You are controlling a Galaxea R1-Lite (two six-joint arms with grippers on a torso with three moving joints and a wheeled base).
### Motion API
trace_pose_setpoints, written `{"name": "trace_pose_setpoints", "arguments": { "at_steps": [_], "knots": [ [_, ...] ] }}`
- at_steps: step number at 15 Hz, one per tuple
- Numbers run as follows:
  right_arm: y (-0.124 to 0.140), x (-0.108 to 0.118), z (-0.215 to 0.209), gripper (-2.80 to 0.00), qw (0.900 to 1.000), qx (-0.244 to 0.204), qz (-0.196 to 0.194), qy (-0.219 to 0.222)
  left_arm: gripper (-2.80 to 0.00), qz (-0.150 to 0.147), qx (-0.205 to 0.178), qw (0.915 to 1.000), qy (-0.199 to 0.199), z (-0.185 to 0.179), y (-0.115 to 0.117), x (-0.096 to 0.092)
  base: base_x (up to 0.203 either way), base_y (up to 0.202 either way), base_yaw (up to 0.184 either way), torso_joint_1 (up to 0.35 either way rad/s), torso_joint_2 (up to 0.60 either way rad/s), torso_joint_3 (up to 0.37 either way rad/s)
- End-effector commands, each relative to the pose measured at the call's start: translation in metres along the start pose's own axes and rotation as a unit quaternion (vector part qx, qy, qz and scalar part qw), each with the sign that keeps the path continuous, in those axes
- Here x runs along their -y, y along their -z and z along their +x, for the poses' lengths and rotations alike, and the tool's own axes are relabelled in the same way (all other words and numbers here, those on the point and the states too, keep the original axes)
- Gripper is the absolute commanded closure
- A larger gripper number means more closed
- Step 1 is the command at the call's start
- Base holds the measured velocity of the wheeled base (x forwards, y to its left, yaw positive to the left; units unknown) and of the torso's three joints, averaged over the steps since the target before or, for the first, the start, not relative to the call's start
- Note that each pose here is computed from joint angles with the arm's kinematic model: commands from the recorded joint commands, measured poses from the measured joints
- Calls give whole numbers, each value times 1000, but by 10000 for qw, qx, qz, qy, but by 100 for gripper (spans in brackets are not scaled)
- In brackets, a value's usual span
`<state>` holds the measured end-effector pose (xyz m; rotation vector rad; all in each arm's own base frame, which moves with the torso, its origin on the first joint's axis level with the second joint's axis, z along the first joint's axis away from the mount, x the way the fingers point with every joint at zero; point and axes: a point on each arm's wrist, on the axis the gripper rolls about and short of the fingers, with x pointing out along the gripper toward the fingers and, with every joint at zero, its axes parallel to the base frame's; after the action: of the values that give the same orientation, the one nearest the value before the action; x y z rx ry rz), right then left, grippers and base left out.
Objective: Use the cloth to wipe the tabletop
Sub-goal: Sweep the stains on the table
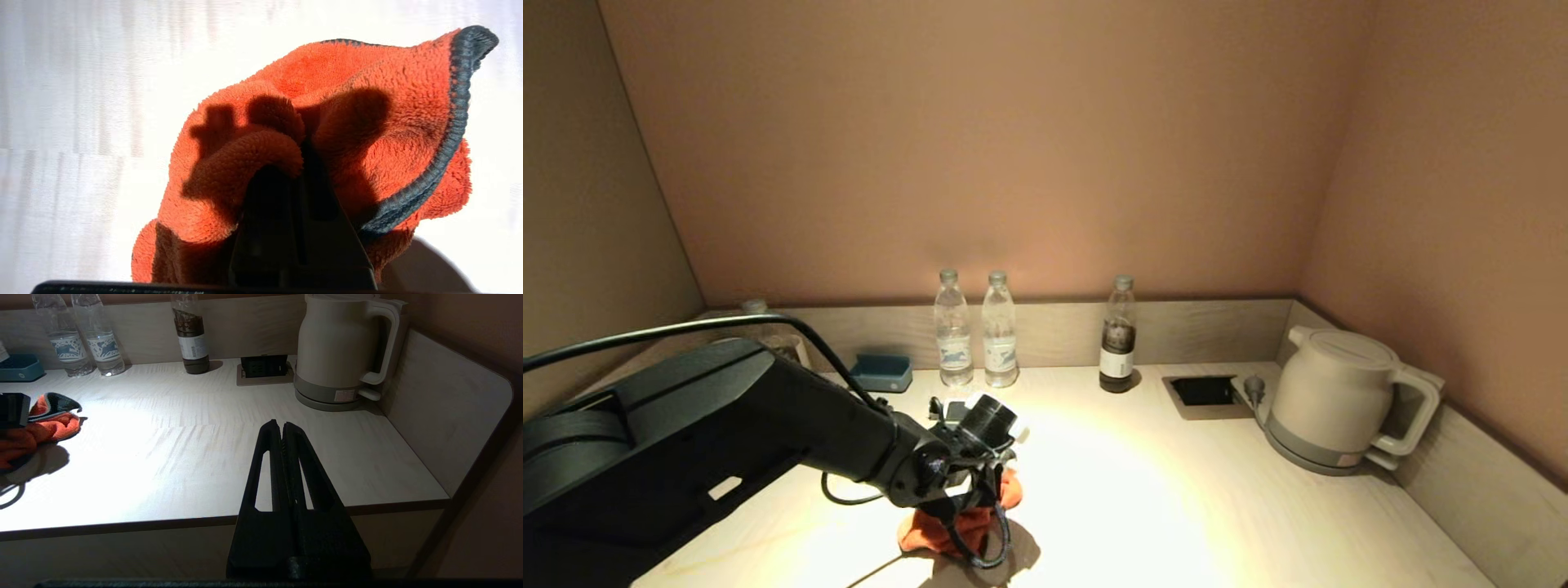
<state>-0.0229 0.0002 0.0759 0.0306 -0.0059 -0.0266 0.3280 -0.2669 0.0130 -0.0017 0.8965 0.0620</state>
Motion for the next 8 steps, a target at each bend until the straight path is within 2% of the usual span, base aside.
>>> {"name": "trace_pose_setpoints", "arguments": {
  "at_steps": [1,3,5,7,8],
  "knots": [
    [0,0,0,0,10000,-5,0,5,0,302,107,9987,398,-23,16,33,0,0,0,0,0,0],
    [0,0,0,0,10000,-5,0,5,0,454,176,9969,623,-36,24,50,0,0,0,0,0,0],
    [0,0,0,0,10000,-5,0,5,0,479,181,9966,645,-37,25,52,0,0,0,0,0,0],
    [0,0,0,0,10000,-5,0,5,0,689,249,9931,918,-53,36,75,0,0,0,0,0,0],
    [0,0,0,0,10000,-5,0,5,0,775,233,9921,963,-58,42,78,0,0,0,0,0,0]
  ]
}}
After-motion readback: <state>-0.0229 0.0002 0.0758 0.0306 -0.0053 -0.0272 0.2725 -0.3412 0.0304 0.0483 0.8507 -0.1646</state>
